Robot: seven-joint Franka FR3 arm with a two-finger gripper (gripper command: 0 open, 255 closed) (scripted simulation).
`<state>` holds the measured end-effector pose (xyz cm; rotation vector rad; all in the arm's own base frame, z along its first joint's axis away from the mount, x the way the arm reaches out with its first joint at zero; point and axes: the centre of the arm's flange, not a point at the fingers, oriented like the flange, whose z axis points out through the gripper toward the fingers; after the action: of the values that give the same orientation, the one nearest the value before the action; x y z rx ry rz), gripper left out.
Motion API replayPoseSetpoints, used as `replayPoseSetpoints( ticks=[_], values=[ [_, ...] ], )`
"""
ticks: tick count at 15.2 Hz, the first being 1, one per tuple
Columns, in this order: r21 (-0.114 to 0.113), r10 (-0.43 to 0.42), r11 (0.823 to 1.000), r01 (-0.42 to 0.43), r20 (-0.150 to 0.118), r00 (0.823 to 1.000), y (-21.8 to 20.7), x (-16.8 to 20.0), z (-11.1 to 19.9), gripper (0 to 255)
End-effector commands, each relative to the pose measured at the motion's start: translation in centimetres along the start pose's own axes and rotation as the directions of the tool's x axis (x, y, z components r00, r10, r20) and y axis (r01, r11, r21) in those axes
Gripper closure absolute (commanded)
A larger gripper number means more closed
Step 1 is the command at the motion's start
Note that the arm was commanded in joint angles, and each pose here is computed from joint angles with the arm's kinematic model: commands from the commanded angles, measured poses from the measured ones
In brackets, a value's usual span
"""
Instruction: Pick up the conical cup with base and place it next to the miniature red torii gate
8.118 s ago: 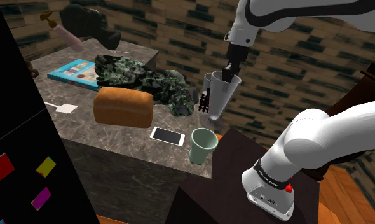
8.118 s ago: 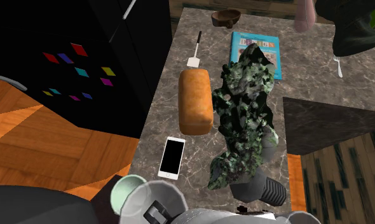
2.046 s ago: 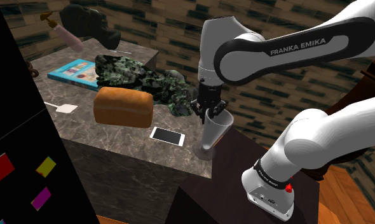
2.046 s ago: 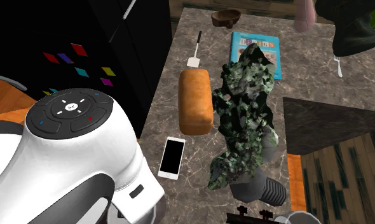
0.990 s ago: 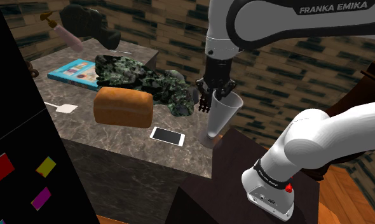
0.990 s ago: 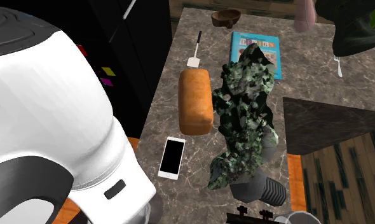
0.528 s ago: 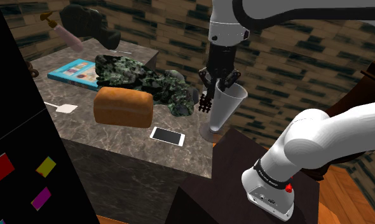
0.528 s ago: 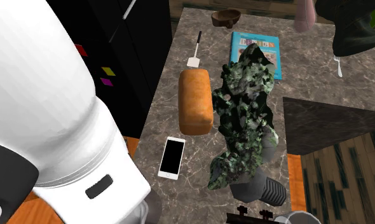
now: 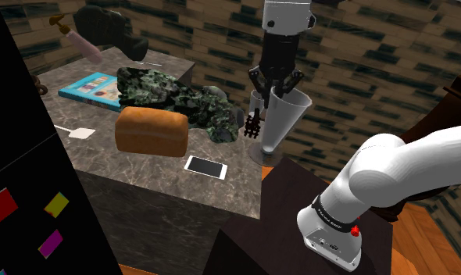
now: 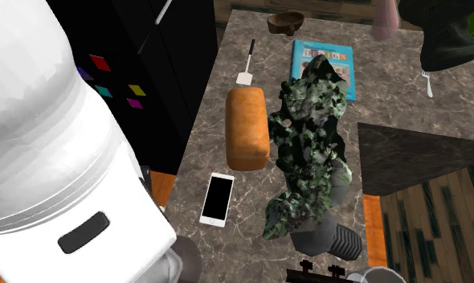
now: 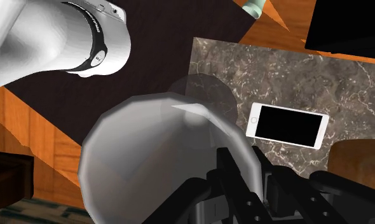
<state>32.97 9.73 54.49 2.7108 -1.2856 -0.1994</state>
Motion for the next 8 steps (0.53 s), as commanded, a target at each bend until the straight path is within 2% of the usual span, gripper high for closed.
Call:
replayPoseSetpoints(
  ticks=[1, 8],
  values=[
    [0.000, 0.000, 1.000, 0.000, 0.000, 1.000, 0.2, -0.1, -1.1, 255],
    [0.000, 0.000, 1.000, 0.000, 0.000, 1.000, 0.8, -0.3, -4.7, 255]
  ],
)
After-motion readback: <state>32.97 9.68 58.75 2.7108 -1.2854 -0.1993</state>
